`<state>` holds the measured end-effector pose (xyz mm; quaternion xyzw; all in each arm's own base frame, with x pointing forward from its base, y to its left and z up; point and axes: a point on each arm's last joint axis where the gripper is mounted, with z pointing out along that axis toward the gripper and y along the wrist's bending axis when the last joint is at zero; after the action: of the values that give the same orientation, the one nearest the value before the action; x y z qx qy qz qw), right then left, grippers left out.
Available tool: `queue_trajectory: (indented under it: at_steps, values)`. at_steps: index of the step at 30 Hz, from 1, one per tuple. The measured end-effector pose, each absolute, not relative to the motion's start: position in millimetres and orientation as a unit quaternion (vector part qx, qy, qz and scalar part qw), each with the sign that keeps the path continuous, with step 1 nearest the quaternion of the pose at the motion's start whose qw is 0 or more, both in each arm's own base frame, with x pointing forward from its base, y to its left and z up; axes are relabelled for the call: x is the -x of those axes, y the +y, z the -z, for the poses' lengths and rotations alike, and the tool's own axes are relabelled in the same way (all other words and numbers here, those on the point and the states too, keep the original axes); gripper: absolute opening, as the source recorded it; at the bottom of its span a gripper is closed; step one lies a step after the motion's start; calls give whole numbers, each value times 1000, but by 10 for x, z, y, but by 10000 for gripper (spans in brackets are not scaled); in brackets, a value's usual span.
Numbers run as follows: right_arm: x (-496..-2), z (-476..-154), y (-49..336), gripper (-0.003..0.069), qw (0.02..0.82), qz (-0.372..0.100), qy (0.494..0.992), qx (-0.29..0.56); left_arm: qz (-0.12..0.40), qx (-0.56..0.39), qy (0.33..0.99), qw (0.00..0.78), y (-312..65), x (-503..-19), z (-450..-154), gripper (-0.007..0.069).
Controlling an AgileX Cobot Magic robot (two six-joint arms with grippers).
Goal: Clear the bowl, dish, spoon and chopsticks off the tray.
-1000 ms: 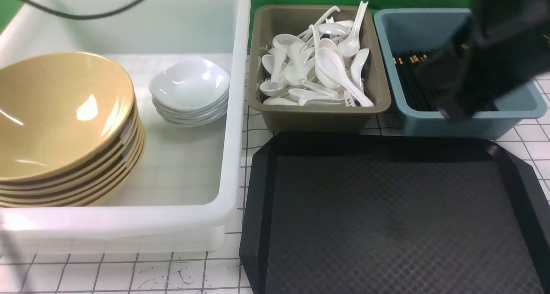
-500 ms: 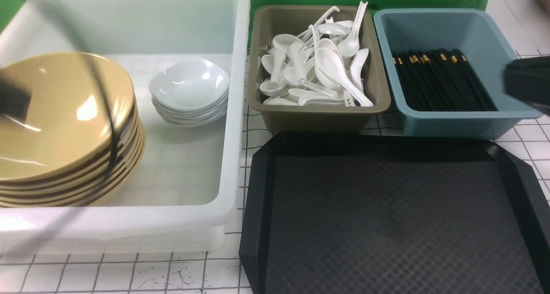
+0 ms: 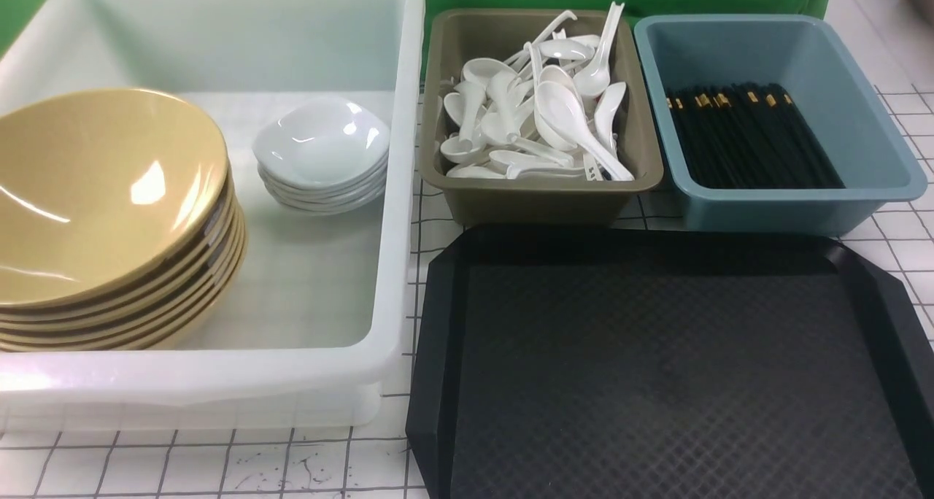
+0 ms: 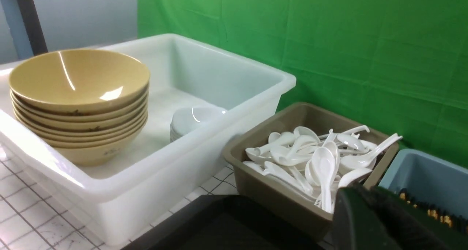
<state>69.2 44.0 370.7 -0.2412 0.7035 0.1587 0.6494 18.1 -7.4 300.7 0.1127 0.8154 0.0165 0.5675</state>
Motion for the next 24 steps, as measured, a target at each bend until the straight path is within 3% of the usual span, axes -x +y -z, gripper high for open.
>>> queue_trajectory:
  at_steps: [24]
  values:
    - [-667, -3588, 423, 105, 641, -159, 711, 240, -20, -112, 801, 587, -69, -100, -2978, -12]
